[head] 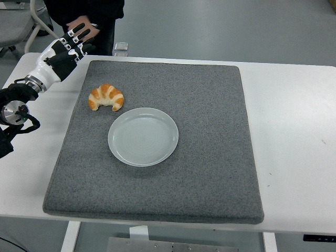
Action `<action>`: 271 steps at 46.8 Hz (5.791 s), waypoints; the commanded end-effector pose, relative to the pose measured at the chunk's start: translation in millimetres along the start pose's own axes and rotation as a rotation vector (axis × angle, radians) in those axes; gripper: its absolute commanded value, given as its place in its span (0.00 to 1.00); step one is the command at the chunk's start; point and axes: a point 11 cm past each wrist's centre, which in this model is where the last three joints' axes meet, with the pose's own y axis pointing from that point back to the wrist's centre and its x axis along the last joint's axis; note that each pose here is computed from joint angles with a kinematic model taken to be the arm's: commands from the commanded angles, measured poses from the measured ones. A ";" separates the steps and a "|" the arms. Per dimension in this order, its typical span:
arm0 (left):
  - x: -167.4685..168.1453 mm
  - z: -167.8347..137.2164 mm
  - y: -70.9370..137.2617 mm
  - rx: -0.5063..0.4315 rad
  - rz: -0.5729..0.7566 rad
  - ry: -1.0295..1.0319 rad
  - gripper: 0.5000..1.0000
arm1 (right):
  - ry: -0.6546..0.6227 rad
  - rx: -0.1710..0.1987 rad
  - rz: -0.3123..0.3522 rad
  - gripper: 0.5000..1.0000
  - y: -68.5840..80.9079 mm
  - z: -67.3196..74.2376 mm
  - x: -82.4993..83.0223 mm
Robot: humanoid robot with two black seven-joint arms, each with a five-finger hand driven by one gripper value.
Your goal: Place the bread on the plate
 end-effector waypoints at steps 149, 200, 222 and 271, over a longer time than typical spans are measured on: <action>-43.7 3.3 21.8 0.285 -0.220 -1.233 0.97 | 0.000 0.000 -0.002 0.86 0.0 0.0 -0.5; -31.5 -54.4 10.9 0.328 -0.200 -1.254 0.67 | 0.001 -0.002 0.000 0.86 0.0 1.0 -0.1; -29.1 -37.5 11.5 0.257 -0.207 -1.250 0.00 | 0.001 -0.002 -0.002 0.86 0.0 1.0 -0.6; -185.7 199.5 -85.4 -0.184 -0.322 -1.403 0.00 | 0.001 0.000 0.002 0.86 0.0 0.1 0.2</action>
